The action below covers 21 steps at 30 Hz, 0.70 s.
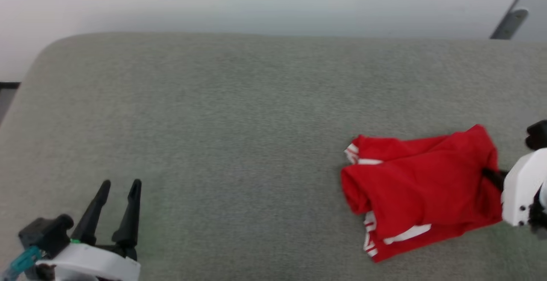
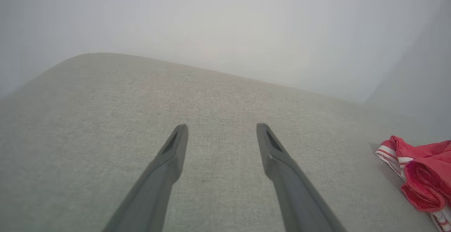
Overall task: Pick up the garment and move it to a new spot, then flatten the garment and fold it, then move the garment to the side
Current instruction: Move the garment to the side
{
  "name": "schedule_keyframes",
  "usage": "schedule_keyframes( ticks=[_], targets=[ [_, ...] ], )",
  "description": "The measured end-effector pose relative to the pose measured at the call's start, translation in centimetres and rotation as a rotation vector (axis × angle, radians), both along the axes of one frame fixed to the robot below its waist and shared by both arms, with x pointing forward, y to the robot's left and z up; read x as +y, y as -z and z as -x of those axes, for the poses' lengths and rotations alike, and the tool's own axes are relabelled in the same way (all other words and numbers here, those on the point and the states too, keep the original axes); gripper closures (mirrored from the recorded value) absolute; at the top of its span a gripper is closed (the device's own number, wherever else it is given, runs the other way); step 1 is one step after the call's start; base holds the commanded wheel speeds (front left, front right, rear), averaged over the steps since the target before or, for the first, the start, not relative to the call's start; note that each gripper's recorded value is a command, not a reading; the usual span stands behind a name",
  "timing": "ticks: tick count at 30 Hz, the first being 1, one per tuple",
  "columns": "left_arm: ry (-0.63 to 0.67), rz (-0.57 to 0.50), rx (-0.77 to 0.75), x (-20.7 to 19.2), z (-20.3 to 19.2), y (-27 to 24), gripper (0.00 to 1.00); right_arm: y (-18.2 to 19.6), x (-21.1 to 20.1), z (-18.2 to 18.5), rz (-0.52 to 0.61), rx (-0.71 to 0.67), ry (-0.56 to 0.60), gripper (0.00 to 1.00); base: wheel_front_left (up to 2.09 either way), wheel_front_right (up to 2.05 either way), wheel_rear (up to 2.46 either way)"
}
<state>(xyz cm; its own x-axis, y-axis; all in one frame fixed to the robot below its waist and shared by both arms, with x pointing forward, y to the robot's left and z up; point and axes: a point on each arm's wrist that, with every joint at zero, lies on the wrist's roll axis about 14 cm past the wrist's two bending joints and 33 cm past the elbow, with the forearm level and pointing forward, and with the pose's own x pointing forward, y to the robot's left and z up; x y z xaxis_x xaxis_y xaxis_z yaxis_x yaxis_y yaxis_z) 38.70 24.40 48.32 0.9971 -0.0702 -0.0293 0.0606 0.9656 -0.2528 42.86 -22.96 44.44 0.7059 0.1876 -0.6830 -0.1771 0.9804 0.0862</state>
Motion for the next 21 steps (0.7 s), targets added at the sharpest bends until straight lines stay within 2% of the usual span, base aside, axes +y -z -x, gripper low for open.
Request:
schedule_keyframes(
  ticks=[15,21],
  targets=[
    [0.305,-0.004,-0.055,-9.7,-8.0,-0.7,0.0,-4.3,-12.2,0.4,0.233,-0.107,0.211,1.0,0.0,0.0,0.0],
    [0.432,-0.003,-0.063,-13.9,-10.7,-0.1,0.0,-5.6,-17.3,0.8,0.375,-0.158,0.274,1.0,0.0,0.0,0.0]
  ],
)
